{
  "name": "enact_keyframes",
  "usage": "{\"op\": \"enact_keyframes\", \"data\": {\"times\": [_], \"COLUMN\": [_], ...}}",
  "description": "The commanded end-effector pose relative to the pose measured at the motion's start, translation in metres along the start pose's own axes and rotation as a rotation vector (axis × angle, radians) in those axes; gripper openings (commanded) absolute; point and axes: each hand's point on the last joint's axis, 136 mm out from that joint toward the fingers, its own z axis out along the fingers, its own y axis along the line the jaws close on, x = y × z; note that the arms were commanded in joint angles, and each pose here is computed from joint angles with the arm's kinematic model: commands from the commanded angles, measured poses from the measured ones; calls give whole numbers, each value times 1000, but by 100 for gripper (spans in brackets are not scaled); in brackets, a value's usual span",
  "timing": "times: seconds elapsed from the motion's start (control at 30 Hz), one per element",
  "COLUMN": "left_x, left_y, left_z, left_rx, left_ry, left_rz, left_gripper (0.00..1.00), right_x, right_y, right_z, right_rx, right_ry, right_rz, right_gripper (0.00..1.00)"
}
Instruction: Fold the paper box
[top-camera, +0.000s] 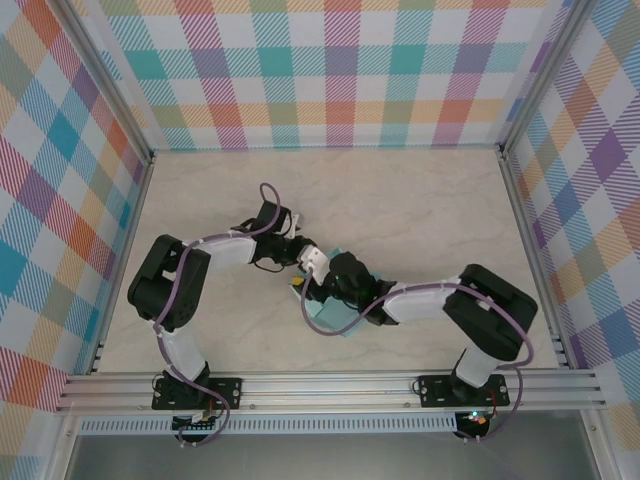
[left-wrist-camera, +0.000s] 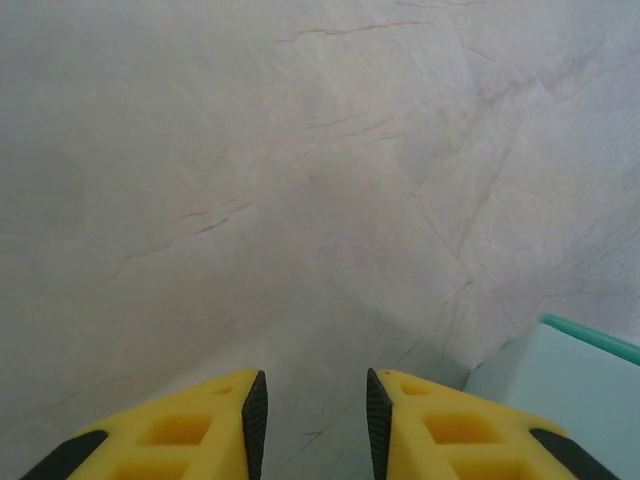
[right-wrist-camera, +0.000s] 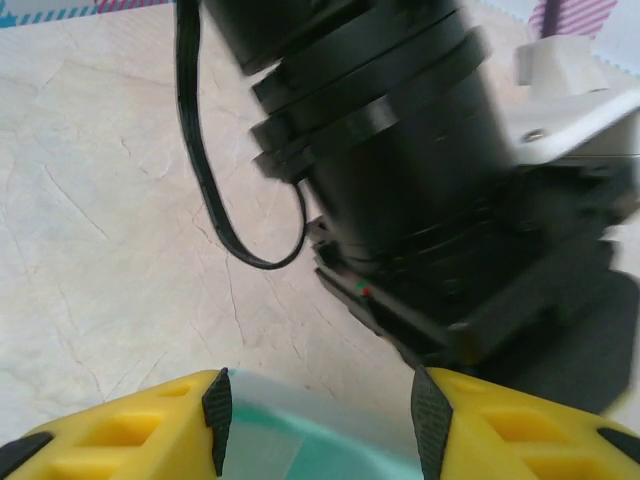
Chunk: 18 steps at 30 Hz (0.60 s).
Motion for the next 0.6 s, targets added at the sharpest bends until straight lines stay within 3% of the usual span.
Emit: {"op": "enact_keyframes", "data": {"times": [0.0,0.17,0.3,0.37,0.57], "left_x": [-14,-31,-35,-33,-21], "left_y": [-1,5,22,26,-3], "left_z": [-20,-39,-51,-53,-59], "left_rx": [18,0,-22,-12,132], "left_ry": [-26,-49,-84,-84,-48], "left_rz": [4,-2,-55,-76,-3], "left_gripper": [37,42,43,43,48], "right_x": [4,18,18,20,-5], "right_y": [11,21,33,42,48], "right_z": [-16,-37,-46,-48,-79], "right_rx": [-82,-122,-137,-151,-202], "right_ry": [179,397,470,458,262], "right_rz": [63,121,118,99,44], "right_gripper": [53,54,54,53,54]}}
